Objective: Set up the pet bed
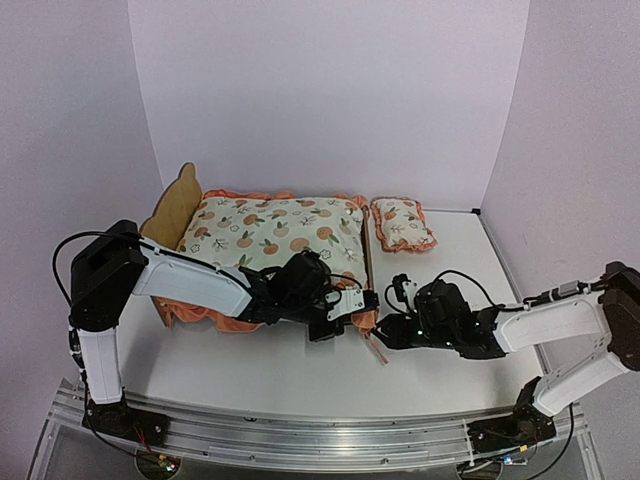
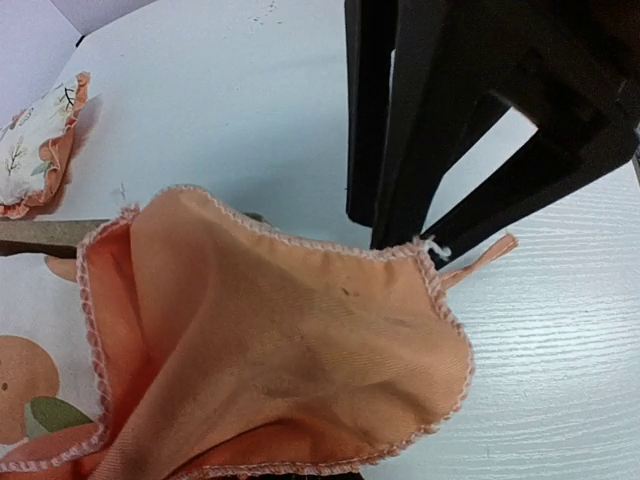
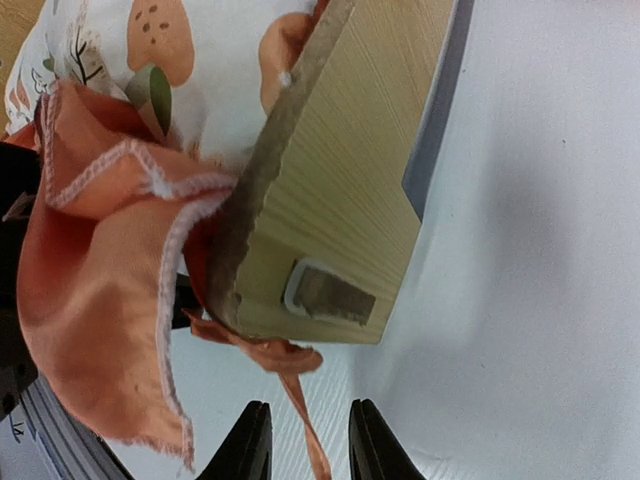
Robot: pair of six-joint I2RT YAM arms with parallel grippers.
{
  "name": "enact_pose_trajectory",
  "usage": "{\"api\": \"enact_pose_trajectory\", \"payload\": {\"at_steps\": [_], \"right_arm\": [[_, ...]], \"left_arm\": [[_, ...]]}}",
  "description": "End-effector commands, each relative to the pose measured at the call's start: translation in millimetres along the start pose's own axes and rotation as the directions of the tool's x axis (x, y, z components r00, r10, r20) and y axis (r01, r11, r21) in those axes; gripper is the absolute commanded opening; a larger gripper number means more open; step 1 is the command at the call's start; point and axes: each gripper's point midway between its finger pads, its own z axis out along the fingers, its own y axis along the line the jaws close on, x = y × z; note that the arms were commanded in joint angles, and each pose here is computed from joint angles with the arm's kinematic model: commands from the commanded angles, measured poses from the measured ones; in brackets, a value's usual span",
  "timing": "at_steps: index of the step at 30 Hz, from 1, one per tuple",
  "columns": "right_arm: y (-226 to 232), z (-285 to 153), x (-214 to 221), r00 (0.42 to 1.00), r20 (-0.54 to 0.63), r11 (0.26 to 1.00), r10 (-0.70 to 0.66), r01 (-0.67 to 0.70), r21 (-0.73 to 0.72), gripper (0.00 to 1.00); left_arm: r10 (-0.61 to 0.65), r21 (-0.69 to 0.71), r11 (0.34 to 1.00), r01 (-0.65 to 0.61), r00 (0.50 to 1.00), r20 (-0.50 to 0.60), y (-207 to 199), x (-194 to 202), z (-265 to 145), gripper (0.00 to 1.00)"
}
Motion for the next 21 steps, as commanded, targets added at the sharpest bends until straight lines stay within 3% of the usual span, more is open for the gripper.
{"api": "enact_pose_trajectory", "payload": {"at_steps": [1, 10, 21], "right_arm": [[16.8, 6.0, -42.2, 0.991, 0.13, 0.999, -0.006, 0.011, -0.039, 0.26], [13.6, 8.8, -39.8, 0.993, 0.118, 0.999, 0.008, -0.003, -0.04, 0.0], [48.9, -14.9, -13.9, 0.999, -0.017, 0.967, -0.034, 0.029, -0.252, 0.0]], "left_arm": [[0.064, -0.074, 0.996, -0.058, 0.995, 0.076, 14.9, -20.5, 1.1, 0.0], [0.088, -0.094, 0.992, -0.081, 0.993, 0.078, 15.5, -14.1, 8.2, 0.0], [0.079, -0.106, 0.992, -0.07, 0.994, 0.079, 17.5, -11.7, 16.6, 0.0]]}}
